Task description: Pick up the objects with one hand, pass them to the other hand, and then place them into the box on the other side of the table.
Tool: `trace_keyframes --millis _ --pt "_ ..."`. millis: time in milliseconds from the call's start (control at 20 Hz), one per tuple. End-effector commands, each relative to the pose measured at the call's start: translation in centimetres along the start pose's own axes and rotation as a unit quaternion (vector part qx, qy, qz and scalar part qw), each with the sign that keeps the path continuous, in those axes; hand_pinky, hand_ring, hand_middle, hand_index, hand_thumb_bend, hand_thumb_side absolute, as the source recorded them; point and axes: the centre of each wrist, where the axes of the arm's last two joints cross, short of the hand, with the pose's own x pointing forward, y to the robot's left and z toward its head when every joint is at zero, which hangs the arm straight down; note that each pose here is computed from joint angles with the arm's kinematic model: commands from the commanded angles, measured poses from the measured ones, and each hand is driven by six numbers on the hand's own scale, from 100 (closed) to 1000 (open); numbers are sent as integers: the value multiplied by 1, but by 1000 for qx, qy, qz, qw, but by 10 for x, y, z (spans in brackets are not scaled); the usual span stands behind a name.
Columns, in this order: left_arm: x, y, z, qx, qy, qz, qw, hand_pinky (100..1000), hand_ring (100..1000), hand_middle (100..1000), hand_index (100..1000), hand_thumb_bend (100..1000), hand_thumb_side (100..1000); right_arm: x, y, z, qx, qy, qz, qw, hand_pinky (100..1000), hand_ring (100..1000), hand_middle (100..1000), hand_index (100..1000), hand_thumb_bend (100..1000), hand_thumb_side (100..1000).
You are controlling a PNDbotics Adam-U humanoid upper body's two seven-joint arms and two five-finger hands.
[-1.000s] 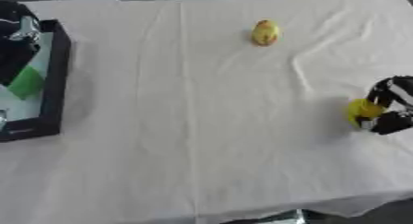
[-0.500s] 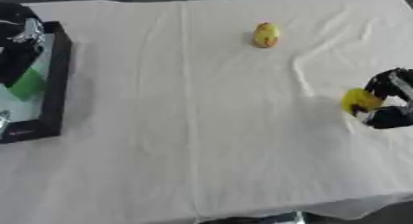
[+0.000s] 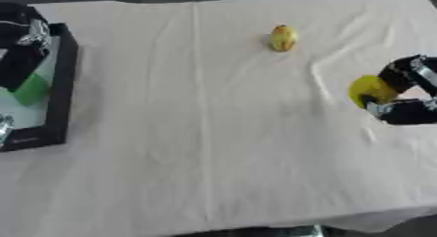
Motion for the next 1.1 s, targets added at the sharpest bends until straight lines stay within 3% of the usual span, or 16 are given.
trace_keyframes --millis 50,450,1100 --pt "12 15 -7 14 -26 -10 1000 643 680 626 743 100 533 14 0 -3 -15 -44 -30 998 606 515 360 494 100 100" --pt "31 25 -10 18 -61 -10 998 642 679 627 744 100 497 45 16 -18 -36 -101 -93 990 566 494 349 492 100 100" --pt "86 35 -1 -27 -155 5 987 650 684 634 747 100 438 99 51 -31 -32 -164 -178 970 538 482 343 491 100 100"
